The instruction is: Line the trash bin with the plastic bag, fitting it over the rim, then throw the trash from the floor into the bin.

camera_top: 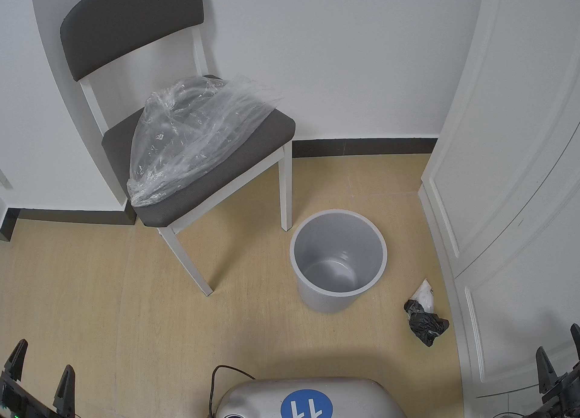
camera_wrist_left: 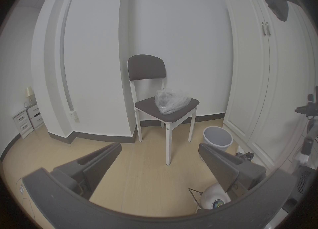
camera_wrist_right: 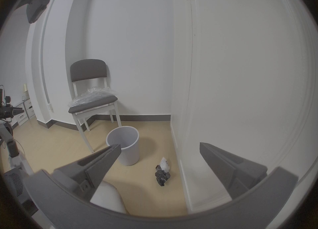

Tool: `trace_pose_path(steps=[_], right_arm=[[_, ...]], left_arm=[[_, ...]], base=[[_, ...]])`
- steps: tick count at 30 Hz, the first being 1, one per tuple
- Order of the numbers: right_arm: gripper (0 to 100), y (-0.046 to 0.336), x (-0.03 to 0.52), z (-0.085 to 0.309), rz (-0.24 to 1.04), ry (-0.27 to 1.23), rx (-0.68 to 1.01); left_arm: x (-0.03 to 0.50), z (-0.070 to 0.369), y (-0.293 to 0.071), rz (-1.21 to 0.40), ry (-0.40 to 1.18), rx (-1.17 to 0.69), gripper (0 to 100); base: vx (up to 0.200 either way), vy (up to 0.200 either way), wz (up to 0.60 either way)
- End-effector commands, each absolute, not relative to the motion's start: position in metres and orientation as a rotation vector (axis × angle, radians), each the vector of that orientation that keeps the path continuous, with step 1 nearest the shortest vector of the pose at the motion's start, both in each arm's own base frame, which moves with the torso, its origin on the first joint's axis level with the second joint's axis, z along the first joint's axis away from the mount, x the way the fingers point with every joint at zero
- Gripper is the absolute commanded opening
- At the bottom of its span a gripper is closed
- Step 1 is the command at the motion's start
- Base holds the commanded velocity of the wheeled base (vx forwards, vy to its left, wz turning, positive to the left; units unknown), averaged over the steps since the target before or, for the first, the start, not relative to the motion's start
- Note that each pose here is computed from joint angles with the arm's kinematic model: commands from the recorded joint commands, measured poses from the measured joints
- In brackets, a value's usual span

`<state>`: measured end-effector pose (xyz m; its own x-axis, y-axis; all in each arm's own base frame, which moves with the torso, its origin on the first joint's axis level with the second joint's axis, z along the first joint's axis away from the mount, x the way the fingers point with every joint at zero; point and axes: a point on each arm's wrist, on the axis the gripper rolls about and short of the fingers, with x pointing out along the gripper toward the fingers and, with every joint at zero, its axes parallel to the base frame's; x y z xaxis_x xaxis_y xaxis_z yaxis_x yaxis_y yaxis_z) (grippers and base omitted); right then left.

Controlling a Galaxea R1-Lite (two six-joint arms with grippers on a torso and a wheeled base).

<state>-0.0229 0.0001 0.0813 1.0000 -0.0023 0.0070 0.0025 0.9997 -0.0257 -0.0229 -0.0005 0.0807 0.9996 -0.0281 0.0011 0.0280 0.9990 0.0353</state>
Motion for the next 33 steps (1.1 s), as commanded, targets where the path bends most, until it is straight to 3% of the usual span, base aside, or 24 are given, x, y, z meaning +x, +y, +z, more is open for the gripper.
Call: trace_pose_path(steps=[1,4,10,14,18,24,28,30,31,33], right_arm=[[100,0.0,-0.023,0.077,-0.006,-0.008,0.021],[100,0.0,-0.023,0.076,-0.009,-0.006,0.032],[100,0.0,-0.023,0.076,-0.006,-0.006,-0.041],[100,0.0,-0.023,0.076,-0.009,-0.006,0.015],[100,0.0,-0.023,0.076,-0.012,-0.008,0.025],[100,0.0,-0.023,0.076,-0.009,-0.008,-0.026],[100,0.0,-0.023,0.077,-0.006,-0.015,-0.023],[100,0.0,-0.023,0.081,-0.013,-0.037,-0.023],[100,0.0,-0.034,0.119,-0.001,-0.223,0.046],[100,0.0,-0.04,0.142,0.003,-0.284,0.108]], left_arm=[[-0.023,0.075,0.0,-0.015,0.001,0.015,100],[-0.023,0.075,0.001,0.029,0.001,-0.049,100],[-0.023,0.076,0.0,0.006,-0.001,0.012,100],[-0.023,0.078,0.0,0.009,-0.018,-0.011,100],[-0.037,0.124,0.0,-0.03,-0.27,-0.21,100],[-0.042,0.126,0.0,-0.009,-0.193,-0.121,100],[-0.046,0.157,0.001,-0.029,-0.222,-0.057,100],[-0.045,0.166,0.002,-0.034,-0.226,-0.058,100],[-0.045,0.183,0.002,-0.04,-0.235,-0.056,100],[-0.044,0.189,0.002,-0.043,-0.235,-0.056,100]], base=[[0.0,0.0,0.0],[0.0,0.0,0.0],[0.0,0.0,0.0],[0.0,0.0,0.0],[0.0,0.0,0.0],[0.0,0.0,0.0],[0.0,0.0,0.0],[0.0,0.0,0.0],[0.0,0.0,0.0],[0.0,0.0,0.0]])
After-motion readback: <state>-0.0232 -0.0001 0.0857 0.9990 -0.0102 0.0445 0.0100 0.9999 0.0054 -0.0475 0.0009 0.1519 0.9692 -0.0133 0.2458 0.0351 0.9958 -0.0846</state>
